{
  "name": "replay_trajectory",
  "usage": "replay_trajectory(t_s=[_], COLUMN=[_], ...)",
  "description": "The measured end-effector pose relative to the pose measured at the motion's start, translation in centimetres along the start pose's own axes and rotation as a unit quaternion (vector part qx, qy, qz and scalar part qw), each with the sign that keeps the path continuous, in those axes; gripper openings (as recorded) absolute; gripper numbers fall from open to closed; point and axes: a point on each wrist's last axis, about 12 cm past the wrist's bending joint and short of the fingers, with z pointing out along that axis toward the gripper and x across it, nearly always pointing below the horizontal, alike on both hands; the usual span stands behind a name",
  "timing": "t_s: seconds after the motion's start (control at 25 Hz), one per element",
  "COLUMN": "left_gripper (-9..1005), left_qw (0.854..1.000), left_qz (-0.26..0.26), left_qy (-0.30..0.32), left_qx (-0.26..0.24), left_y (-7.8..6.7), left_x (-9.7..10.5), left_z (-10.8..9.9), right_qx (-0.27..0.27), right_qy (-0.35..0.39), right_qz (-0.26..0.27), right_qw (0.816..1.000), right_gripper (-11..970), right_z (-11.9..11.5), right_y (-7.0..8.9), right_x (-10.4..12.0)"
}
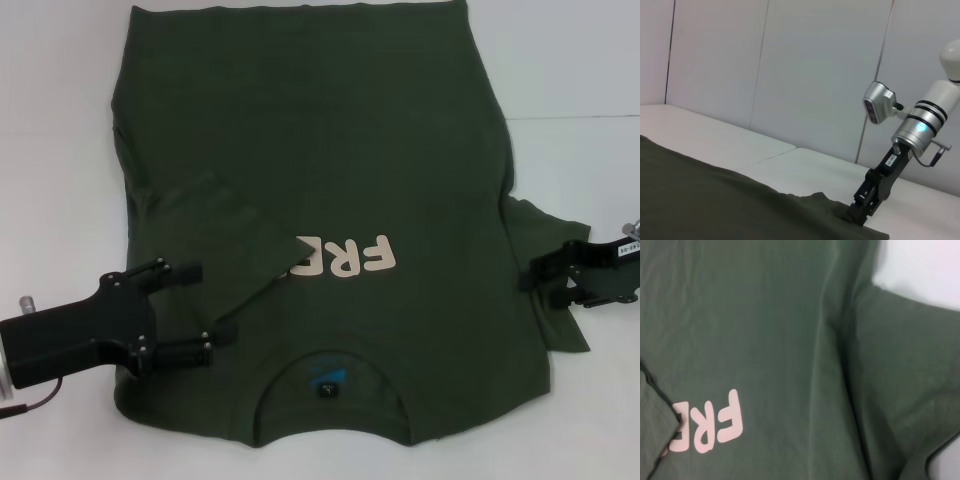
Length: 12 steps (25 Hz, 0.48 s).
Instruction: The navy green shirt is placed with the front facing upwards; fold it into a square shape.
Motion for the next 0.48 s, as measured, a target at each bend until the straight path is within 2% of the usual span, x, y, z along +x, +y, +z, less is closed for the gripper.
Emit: replay_trajectory(t_s=[0.36,0.48], left_gripper=[936,936], left_qw=[1.000,1.000], left_qz=[0.001,0.002], left_qy=[0.000,0.000], left_qx=[0.000,0.001], left_y=[0.05,0.07], left_x=[-0.07,-0.10], left_z=[0.02,0.03], right_qx=[0.007,0.009], right_qy=[0.001,0.001], right_qz=[-0.006,-0.009], right_qw=[1.000,1.000], right_gripper=[527,405], right_z=[-0.29,-0.37], right_y=[-0.08,-0.04], right_x=[-0.17,-0.27])
